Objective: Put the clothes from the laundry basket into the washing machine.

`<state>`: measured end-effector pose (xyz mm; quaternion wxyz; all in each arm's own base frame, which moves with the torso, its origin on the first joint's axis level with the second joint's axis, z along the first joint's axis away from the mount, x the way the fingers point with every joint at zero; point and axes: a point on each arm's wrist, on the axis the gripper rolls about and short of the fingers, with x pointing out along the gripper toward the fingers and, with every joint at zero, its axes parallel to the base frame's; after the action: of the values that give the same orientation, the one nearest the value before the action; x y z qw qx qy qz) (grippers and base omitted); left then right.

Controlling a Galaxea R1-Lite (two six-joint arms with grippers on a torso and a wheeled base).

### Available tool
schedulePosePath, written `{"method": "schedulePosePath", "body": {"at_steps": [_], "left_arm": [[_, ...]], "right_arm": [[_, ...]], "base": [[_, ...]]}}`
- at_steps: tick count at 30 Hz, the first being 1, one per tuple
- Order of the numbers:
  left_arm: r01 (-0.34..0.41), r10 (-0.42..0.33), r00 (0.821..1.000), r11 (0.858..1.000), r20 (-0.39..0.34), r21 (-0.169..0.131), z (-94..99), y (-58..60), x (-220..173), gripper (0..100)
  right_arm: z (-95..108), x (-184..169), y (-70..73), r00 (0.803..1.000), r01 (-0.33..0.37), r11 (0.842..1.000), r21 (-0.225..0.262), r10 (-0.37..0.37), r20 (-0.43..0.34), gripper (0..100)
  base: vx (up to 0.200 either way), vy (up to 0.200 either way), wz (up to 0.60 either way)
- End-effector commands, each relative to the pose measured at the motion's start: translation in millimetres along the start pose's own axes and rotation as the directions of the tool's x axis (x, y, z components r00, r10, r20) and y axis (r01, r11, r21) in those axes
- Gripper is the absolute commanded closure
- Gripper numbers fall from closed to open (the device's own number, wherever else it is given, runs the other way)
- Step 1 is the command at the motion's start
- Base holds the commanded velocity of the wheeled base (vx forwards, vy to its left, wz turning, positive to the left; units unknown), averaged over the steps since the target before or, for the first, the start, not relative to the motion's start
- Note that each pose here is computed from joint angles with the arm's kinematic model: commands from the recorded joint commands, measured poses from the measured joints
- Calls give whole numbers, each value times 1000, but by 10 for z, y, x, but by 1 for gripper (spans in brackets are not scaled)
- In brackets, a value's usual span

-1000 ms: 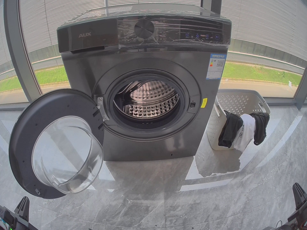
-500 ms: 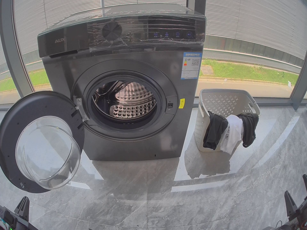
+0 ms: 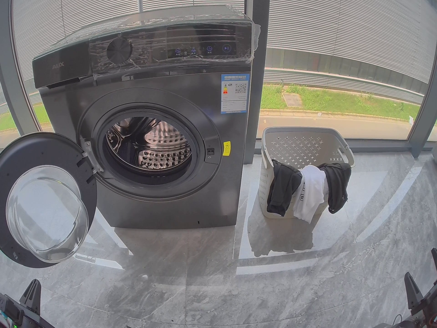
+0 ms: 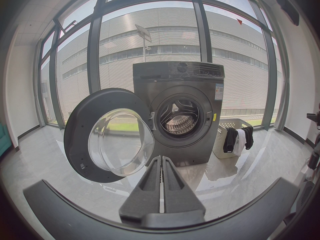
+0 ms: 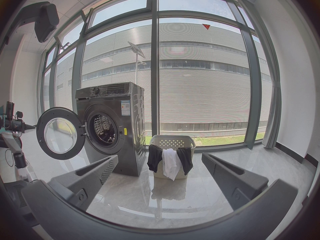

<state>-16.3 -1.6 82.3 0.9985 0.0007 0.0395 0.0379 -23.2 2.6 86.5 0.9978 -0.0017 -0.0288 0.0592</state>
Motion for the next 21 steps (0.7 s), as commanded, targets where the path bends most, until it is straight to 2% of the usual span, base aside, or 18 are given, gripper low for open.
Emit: {"method": "schedulePosePath", "body": {"at_steps": [1, 12, 13, 21], "left_arm": [[0, 0, 1000, 1000, -15, -1, -41, 0, 13, 100], [0, 0, 1000, 1000, -16, -1, -45, 0, 14, 100], [0, 0, 1000, 1000, -15, 1, -41, 0, 13, 0], [-2, 2, 1000, 1000, -16, -1, -42, 0, 13, 0]], "right_arm": [[-48, -3, 1, 1000, -1, 1000, 0, 1, 1, 0], [-48, -3, 1, 1000, -1, 1000, 0, 1, 1, 0], [-48, -3, 1, 1000, -1, 1000, 0, 1, 1, 0], [-48, -3, 1, 1000, -1, 1000, 0, 1, 1, 0]], "base": [[0, 0, 0], [0, 0, 0], [0, 0, 0], [0, 0, 0]]}}
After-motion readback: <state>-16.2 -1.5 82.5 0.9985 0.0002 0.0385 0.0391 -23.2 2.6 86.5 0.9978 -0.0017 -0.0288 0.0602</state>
